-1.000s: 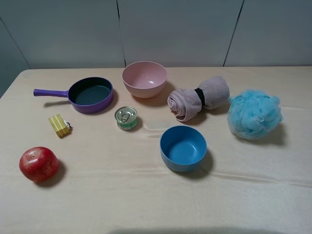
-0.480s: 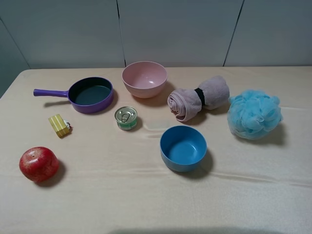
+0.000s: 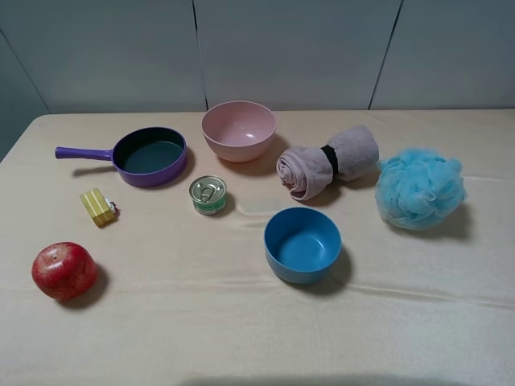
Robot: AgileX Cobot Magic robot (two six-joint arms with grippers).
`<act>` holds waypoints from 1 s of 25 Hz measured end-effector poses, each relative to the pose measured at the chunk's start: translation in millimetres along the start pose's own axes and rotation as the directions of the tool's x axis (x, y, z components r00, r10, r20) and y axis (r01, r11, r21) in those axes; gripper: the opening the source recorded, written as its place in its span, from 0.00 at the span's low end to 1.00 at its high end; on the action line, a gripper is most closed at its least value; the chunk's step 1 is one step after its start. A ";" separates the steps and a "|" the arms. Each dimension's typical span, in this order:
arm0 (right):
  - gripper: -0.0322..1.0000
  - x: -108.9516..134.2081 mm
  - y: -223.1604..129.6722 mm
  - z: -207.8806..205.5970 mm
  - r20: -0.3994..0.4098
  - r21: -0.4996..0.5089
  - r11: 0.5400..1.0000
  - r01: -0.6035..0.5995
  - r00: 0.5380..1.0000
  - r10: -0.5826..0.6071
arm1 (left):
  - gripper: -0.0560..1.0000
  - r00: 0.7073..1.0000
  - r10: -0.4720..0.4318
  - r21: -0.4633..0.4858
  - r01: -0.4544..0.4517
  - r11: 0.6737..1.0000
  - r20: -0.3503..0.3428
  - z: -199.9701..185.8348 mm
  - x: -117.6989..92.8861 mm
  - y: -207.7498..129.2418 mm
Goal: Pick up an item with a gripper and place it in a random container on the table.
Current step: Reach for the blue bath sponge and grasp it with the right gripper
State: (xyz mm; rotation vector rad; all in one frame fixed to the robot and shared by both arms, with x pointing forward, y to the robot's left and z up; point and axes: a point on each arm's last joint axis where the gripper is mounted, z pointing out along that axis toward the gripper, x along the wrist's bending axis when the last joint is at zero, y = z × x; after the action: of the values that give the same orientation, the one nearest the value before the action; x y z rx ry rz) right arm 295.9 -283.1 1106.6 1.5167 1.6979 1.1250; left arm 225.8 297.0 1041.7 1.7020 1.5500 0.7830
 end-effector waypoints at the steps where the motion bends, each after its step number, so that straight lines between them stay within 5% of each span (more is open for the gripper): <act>1: 0.70 -0.3 3.7 7.1 0.002 0.023 1.000 -0.003 1.000 0.003 | 0.99 1.000 0.000 0.000 0.000 1.000 0.000 0.0 0.0 0.0; 15: 0.70 -9.1 20.8 111.8 0.039 0.238 0.970 -0.048 0.998 0.040 | 0.99 1.000 0.000 0.000 0.000 1.000 0.000 0.0 0.0 0.0; 25: 0.70 -14.9 17.6 161.5 0.061 0.268 0.961 -0.067 0.997 0.052 | 0.99 1.000 0.000 0.000 0.000 1.000 0.000 0.0 0.0 0.0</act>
State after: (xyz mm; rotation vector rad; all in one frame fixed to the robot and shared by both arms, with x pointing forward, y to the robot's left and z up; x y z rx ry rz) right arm 446.0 -265.2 1045.2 1.7573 1.8376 0.8997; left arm 225.8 297.0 1041.7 1.7020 1.5500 0.7830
